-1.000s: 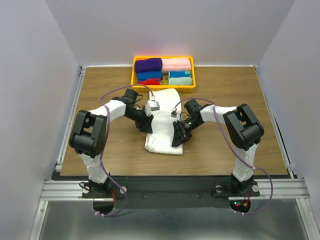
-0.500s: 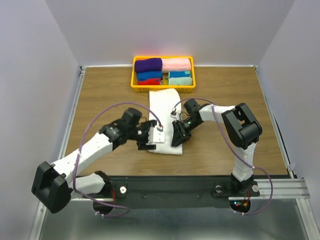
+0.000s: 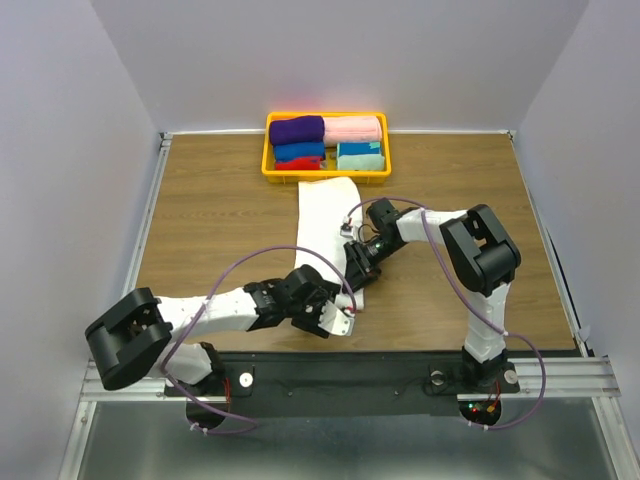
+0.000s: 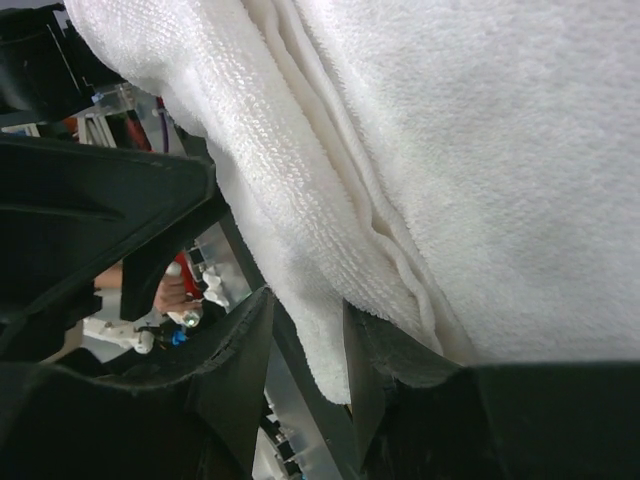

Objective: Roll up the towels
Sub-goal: Roll the towel

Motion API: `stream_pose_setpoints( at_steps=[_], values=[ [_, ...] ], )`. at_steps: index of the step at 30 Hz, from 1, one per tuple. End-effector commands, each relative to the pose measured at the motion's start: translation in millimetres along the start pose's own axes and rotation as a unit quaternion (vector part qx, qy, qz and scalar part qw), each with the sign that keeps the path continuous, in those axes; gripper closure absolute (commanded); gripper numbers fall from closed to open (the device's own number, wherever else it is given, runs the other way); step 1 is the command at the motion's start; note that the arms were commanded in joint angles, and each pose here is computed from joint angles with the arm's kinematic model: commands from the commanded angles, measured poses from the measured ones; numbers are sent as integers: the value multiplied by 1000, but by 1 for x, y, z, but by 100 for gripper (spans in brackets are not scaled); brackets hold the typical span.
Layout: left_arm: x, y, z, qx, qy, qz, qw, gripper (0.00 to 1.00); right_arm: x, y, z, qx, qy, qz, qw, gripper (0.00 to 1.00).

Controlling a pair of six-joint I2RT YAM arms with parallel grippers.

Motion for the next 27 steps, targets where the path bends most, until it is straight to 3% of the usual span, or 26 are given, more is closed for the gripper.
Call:
stream_pose_setpoints(
  at_steps=[1,6,9,11,15,17,21,23,27],
  values=[
    [-13,0,1,-20,39,7,999,17,-7,2,-18,16,-39,7,999,59],
    [-23,-8,-6,-14,34,30,999,20,-7,-1,-18,14,-37,13,999,59],
    [-29,-12,-12,7,17,40,999,36,-7,-3,-17,15,-35,15,999,59],
    [-30,-10,-12,22,-4,40,999,53,-4,-2,-15,18,-35,12,999,59],
    [-24,-1,-11,64,-72,9,995,65,12,4,-5,50,-34,-13,998,57],
    [-18,3,-8,97,-113,-11,989,69,31,10,3,64,-34,-44,996,53],
    [-13,11,-6,142,-181,-31,973,71,71,19,21,100,-34,-100,989,25],
    [-11,16,6,169,-190,-42,966,71,87,19,32,117,-44,-114,986,18],
    [-19,10,17,245,-251,-46,935,71,121,12,57,187,-92,-151,966,0]
  ],
)
Point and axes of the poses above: each gripper's point midway between its finger pads, its own x axis back along the fingers, its own z axis along the line the jaws close on, y = z × x, the point moved 10 cm from there along x, back along the fingers
